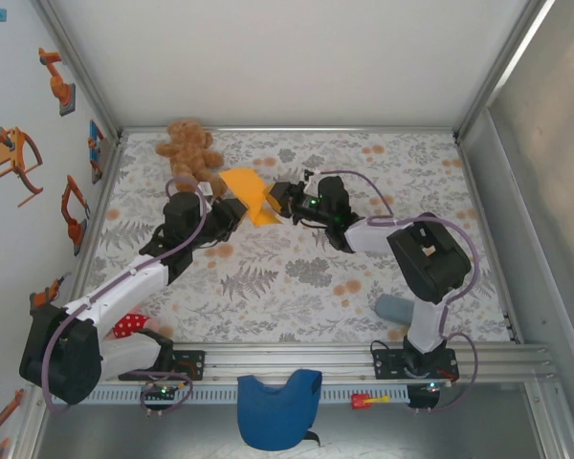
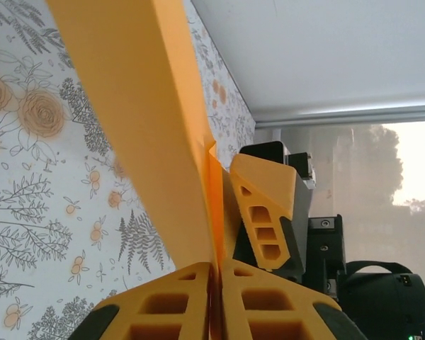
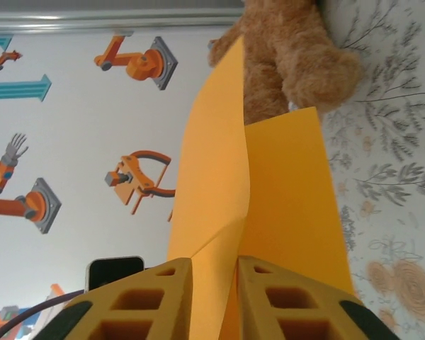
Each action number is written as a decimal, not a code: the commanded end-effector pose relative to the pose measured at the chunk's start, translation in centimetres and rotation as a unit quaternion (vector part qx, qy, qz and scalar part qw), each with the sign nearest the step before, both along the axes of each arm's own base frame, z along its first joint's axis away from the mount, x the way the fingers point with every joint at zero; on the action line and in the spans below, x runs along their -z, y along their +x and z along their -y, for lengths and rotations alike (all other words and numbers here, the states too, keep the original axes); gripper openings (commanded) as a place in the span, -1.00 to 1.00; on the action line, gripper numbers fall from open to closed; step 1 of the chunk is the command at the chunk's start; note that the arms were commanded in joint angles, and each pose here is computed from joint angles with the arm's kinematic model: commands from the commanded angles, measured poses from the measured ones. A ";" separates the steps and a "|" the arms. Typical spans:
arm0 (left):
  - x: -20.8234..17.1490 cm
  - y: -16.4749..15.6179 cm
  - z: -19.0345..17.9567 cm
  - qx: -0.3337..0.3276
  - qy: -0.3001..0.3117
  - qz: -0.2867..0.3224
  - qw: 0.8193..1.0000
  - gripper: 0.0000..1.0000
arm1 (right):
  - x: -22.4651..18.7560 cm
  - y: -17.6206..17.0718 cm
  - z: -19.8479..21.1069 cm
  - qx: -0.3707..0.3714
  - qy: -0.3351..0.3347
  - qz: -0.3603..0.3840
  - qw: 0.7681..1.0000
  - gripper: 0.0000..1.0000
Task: Fold a paper plane with a square sheet of paper (pick it up from the middle)
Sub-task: Turn over the paper at the center of the table.
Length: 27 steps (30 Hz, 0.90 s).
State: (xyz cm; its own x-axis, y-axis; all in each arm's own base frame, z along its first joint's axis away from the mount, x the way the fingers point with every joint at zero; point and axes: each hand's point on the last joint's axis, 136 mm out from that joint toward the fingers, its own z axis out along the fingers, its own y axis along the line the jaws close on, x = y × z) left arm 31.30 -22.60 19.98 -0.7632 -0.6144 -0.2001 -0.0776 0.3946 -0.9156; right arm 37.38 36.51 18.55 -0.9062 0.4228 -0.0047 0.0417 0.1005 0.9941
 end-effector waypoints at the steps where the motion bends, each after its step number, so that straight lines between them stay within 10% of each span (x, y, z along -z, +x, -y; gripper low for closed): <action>1: -0.6 0.3 0.1 0.003 0.018 0.012 1.000 -0.82 | -1.0 0.5 2.1 0.028 -0.038 0.042 0.998 -0.40; 13: 2.0 -1.1 -3.3 0.051 0.270 -0.024 0.961 -0.78 | 0.9 0.5 12.3 0.100 -0.287 0.075 0.950 -0.16; 17: 3.2 -1.7 -5.4 0.076 0.404 -0.059 0.909 -0.78 | -0.2 -0.1 16.8 0.141 -0.383 0.094 0.908 -0.16; 27: 2.9 1.2 -6.6 0.063 0.694 -0.071 0.714 -0.81 | -0.1 -1.3 24.5 0.227 -0.450 0.071 0.861 -0.17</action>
